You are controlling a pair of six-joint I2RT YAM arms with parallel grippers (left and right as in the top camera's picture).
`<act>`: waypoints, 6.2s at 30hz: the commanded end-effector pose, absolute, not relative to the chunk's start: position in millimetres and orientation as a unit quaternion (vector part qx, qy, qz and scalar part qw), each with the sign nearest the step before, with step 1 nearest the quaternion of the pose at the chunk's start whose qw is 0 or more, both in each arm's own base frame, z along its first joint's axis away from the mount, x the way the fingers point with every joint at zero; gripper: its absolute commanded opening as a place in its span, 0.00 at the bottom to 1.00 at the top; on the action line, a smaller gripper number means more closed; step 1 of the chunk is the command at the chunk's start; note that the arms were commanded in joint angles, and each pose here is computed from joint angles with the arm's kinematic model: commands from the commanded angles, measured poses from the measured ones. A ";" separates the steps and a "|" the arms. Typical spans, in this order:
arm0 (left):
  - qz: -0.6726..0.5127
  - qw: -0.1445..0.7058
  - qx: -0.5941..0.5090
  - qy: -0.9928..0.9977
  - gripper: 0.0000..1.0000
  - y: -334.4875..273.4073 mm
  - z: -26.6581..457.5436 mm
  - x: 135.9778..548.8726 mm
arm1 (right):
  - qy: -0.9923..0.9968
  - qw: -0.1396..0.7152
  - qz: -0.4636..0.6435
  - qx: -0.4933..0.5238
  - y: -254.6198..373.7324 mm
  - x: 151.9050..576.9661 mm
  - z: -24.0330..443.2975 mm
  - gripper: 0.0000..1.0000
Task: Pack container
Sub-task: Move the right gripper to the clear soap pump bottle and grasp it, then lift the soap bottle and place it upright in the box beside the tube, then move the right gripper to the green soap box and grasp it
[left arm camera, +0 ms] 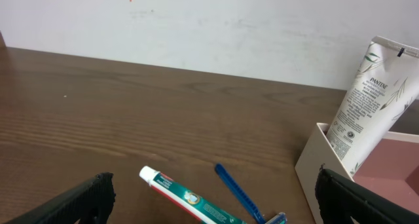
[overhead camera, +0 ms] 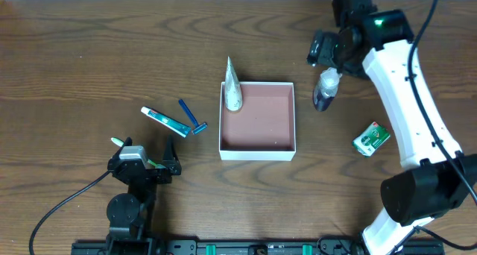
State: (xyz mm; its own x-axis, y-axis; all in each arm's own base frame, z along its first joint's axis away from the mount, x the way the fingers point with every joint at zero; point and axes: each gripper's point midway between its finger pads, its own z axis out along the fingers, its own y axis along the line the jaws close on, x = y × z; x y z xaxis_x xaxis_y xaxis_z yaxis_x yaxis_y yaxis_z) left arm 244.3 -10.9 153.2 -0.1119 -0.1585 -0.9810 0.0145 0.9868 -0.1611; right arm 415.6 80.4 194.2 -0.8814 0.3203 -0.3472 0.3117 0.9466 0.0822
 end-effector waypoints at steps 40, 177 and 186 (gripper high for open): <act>-0.046 0.647 -0.055 0.759 0.98 -5.0 135.7 243.6 | 0.973 0.202 -0.066 0.087 41.5 431.9 125.5 0.06; -0.046 0.647 -0.055 0.759 0.98 -5.0 135.7 243.6 | 0.934 0.290 0.086 -0.190 196.4 378.7 264.9 0.78; -0.046 0.647 -0.055 0.759 0.98 -5.0 135.7 243.6 | 0.984 0.173 0.034 -0.027 112.8 350.6 226.1 0.79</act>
State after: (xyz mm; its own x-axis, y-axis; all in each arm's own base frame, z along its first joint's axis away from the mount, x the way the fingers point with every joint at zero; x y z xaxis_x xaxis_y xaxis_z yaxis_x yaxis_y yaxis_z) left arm 244.3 -10.9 153.3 -0.1116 -0.1589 -0.9810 0.0146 0.9868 -0.1615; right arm 352.4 131.0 248.4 -0.8973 -0.1546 -0.4136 -0.1985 0.9779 0.0651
